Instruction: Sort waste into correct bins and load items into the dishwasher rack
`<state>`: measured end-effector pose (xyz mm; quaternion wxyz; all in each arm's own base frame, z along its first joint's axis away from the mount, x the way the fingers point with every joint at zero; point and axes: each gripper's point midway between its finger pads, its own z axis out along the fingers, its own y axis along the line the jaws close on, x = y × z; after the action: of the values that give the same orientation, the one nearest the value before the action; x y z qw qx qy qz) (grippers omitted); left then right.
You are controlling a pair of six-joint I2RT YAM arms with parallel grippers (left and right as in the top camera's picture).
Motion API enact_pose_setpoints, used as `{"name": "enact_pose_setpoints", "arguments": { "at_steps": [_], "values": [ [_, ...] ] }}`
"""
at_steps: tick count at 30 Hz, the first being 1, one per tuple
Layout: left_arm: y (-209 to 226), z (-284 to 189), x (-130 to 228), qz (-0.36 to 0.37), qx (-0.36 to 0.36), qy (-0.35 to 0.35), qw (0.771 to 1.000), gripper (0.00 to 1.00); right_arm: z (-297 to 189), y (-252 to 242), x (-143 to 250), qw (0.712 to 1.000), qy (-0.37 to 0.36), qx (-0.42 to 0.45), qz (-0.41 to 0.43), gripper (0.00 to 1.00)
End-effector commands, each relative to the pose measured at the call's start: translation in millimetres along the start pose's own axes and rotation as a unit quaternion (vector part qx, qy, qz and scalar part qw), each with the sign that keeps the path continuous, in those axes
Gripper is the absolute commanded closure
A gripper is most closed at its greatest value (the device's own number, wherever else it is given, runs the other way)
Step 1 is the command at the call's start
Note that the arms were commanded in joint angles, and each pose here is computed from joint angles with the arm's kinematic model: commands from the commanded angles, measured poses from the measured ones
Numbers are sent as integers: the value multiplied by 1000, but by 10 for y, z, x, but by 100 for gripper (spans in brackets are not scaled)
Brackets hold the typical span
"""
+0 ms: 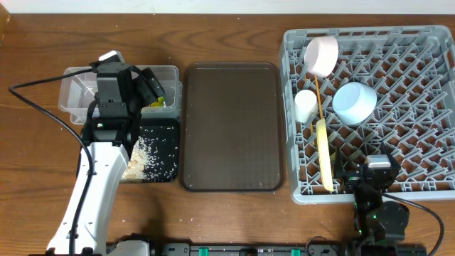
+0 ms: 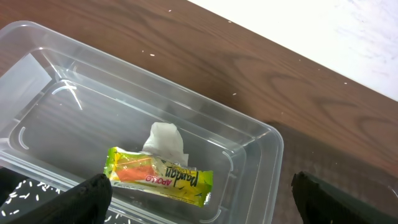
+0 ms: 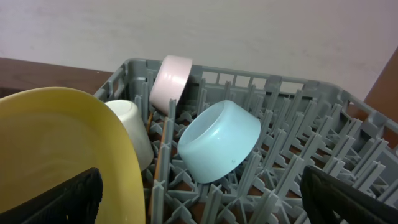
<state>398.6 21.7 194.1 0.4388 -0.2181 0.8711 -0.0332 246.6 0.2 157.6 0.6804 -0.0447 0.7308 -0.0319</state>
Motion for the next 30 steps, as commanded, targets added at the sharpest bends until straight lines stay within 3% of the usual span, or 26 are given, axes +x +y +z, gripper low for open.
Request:
{"name": "enact_pose_setpoints", "arguments": {
  "at_steps": [1, 30],
  "values": [
    [-7, -38, -97, 3, -2, -13, 1000, 5, -4, 64, -8, 1000, -3, -15, -5, 1],
    [78, -42, 91, 8, -19, 26, 999, 5, -4, 64, -8, 1000, -3, -15, -5, 1]
  ]
}}
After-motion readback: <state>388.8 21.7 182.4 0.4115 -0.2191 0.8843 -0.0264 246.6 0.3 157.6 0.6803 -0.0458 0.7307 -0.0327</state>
